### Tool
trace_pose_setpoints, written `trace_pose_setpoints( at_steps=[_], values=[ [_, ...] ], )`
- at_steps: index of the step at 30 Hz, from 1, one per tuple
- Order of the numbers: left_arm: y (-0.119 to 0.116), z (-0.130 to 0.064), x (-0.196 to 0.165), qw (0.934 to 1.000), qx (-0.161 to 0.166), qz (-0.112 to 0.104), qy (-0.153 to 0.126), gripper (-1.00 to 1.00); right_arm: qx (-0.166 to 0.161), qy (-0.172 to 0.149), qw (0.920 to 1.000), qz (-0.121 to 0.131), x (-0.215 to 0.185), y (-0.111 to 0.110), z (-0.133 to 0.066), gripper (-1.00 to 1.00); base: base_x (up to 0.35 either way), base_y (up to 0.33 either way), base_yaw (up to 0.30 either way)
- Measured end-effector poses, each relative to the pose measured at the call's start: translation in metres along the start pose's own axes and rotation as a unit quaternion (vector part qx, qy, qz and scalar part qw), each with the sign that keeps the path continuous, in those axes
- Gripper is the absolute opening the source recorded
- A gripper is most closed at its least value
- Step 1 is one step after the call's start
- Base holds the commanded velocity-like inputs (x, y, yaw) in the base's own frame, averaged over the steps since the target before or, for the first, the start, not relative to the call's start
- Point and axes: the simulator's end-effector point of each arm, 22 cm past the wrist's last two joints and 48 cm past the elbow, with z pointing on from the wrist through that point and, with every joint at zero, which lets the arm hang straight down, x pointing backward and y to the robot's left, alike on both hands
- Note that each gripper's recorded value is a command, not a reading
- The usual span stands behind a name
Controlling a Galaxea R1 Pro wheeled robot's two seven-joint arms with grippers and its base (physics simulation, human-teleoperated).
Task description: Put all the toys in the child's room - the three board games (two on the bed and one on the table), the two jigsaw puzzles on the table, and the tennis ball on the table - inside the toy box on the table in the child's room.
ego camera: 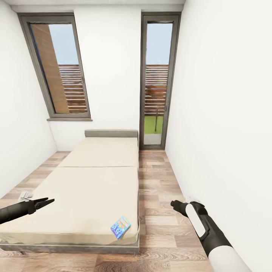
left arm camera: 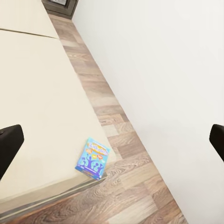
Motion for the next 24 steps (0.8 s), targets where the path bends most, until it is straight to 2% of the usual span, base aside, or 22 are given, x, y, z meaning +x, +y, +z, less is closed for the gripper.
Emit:
trace_pose_setpoints(
  at_steps=[24],
  values=[
    [-0.0002, 0.0002, -0.0001, 1.0, 0.0, 0.0, 0.0, 1.0, -0.004, -0.002, 1.0, 0.002, -0.0022, 0.0021, -0.001, 1.0, 0.0, 0.0, 0.0]
  ],
)
